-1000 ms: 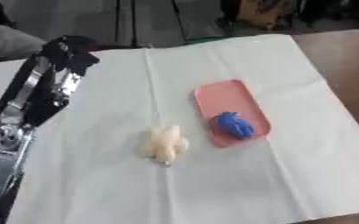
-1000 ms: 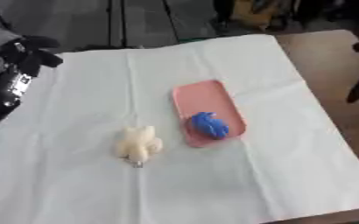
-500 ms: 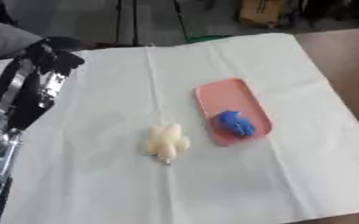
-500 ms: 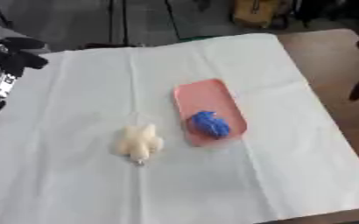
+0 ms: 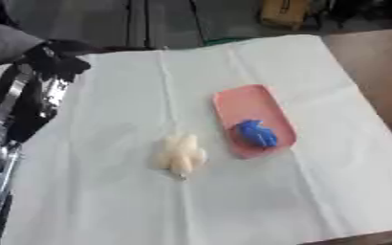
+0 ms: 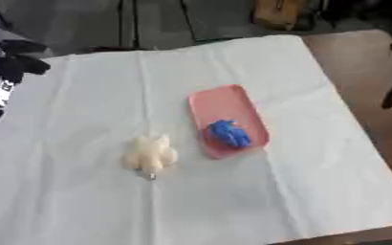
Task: Pick up objects on the table and place them in the box.
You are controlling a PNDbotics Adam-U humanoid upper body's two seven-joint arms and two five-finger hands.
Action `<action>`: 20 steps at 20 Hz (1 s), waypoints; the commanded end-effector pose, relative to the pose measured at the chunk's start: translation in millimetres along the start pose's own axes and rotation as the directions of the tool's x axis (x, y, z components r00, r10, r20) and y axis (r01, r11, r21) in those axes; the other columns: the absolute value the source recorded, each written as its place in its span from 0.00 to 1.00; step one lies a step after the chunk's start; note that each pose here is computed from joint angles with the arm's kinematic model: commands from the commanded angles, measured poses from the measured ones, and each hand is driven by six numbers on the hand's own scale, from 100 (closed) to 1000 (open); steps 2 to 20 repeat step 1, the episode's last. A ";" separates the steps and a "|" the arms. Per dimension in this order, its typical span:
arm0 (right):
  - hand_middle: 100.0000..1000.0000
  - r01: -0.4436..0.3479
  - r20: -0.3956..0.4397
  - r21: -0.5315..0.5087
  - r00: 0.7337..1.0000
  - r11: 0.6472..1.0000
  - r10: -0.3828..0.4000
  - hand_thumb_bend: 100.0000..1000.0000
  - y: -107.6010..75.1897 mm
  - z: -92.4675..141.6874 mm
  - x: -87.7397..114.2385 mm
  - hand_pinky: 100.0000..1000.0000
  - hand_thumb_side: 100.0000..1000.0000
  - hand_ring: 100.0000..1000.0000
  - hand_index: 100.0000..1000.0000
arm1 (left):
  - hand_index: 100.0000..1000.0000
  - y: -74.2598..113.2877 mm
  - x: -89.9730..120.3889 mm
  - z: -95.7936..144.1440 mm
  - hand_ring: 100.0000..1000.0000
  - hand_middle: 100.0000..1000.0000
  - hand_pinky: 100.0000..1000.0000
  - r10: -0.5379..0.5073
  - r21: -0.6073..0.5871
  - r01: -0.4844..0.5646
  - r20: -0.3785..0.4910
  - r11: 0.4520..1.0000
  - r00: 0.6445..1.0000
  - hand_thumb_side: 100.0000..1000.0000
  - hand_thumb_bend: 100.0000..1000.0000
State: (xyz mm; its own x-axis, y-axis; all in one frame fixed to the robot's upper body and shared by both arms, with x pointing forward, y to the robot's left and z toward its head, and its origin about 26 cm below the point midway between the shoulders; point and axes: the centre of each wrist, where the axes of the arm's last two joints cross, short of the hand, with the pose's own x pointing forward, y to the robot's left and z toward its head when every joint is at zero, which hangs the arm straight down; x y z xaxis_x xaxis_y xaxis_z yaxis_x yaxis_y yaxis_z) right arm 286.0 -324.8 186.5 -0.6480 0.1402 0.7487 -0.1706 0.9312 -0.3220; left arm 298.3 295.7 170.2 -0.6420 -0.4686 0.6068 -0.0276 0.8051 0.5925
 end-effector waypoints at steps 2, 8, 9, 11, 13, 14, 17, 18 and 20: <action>0.72 -0.026 0.012 -0.001 1.000 1.000 0.027 0.00 -5.1 -2.4 5.8 0.31 0.67 0.33 0.65 | 0.81 5.3 4.3 -1.6 0.66 0.73 0.69 -0.010 0.014 0.010 0.014 1.000 1.000 0.81 0.08; 0.72 -0.026 0.012 -0.001 1.000 1.000 0.027 0.00 -5.1 -2.4 5.8 0.31 0.67 0.33 0.65 | 0.81 5.3 4.3 -1.6 0.66 0.73 0.69 -0.010 0.014 0.010 0.014 1.000 1.000 0.81 0.08; 0.72 -0.026 0.012 -0.001 1.000 1.000 0.027 0.00 -5.1 -2.4 5.8 0.31 0.67 0.33 0.65 | 0.81 5.3 4.3 -1.6 0.66 0.73 0.69 -0.010 0.014 0.010 0.014 1.000 1.000 0.81 0.08; 0.72 -0.026 0.012 -0.001 1.000 1.000 0.027 0.00 -5.1 -2.4 5.8 0.31 0.67 0.33 0.65 | 0.81 5.3 4.3 -1.6 0.66 0.73 0.69 -0.010 0.014 0.010 0.014 1.000 1.000 0.81 0.08; 0.72 -0.026 0.012 -0.001 1.000 1.000 0.027 0.00 -5.1 -2.4 5.8 0.31 0.67 0.33 0.65 | 0.81 5.3 4.3 -1.6 0.66 0.73 0.69 -0.010 0.014 0.010 0.014 1.000 1.000 0.81 0.08; 0.72 -0.026 0.012 -0.001 1.000 1.000 0.027 0.00 -5.1 -2.4 5.8 0.31 0.67 0.33 0.65 | 0.81 5.3 4.3 -1.6 0.66 0.73 0.69 -0.010 0.014 0.010 0.014 1.000 1.000 0.81 0.08; 0.72 -0.026 0.012 -0.001 1.000 1.000 0.027 0.00 -5.1 -2.4 5.8 0.31 0.67 0.33 0.65 | 0.81 5.3 4.3 -1.6 0.66 0.73 0.69 -0.010 0.014 0.010 0.014 1.000 1.000 0.81 0.08; 0.72 -0.026 0.012 -0.001 1.000 1.000 0.027 0.00 -5.1 -2.4 5.8 0.31 0.67 0.33 0.65 | 0.81 5.3 4.3 -1.6 0.66 0.73 0.69 -0.010 0.014 0.010 0.014 1.000 1.000 0.81 0.08; 0.72 -0.026 0.012 -0.001 1.000 1.000 0.027 0.00 -5.1 -2.4 5.8 0.31 0.67 0.33 0.65 | 0.81 5.3 4.3 -1.6 0.66 0.73 0.69 -0.010 0.014 0.010 0.014 1.000 1.000 0.81 0.08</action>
